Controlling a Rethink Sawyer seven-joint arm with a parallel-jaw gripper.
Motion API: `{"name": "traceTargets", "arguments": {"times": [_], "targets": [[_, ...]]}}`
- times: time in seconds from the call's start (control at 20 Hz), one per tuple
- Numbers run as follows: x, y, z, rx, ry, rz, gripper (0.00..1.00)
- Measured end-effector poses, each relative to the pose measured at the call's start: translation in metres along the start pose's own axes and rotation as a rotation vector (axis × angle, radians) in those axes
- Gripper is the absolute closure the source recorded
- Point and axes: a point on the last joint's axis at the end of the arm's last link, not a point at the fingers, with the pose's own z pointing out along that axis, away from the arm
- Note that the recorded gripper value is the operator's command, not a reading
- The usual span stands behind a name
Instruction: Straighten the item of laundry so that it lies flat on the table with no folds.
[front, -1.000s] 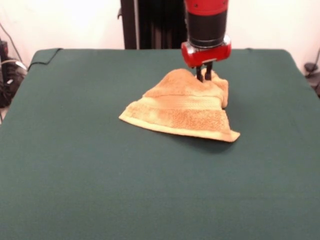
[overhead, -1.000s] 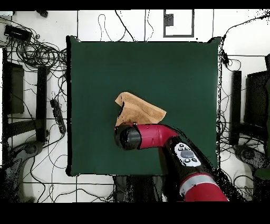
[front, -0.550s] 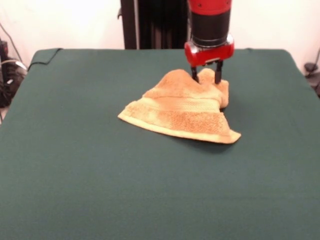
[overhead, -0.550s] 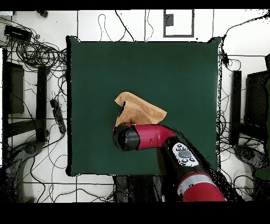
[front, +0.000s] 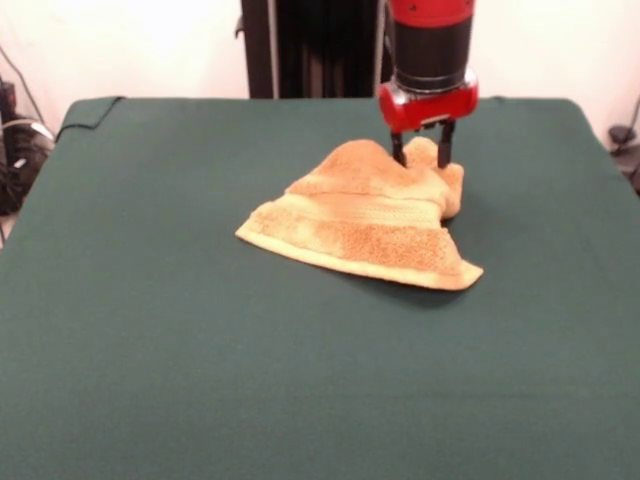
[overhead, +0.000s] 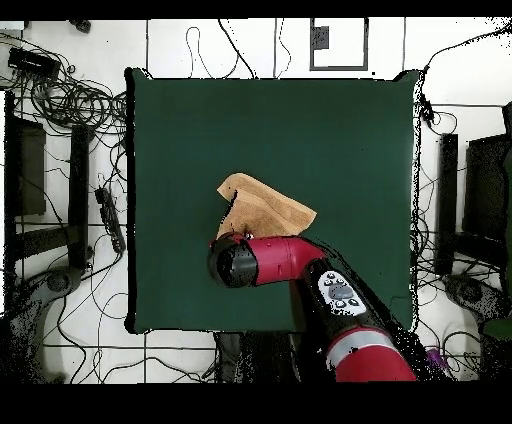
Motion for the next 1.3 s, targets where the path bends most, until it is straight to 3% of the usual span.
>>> {"name": "traceTargets", "arguments": {"times": [0.25,0.3,0.45,0.6,0.85,1.3], "targets": [[-0.013,-0.005,-0.029,0.032,-0.034,-0.009,0.0],[-0.018,-0.008,-0.046,0.047,-0.039,-0.011,0.0],[-0.023,-0.012,-0.066,0.064,-0.04,-0.009,0.0],[-0.03,-0.017,-0.102,0.09,-0.029,-0.003,0.0],[-0.032,-0.026,-0.134,0.114,-0.011,0.01,0.0],[-0.042,-0.066,-0.152,0.13,-0.03,0.064,0.0]]}}
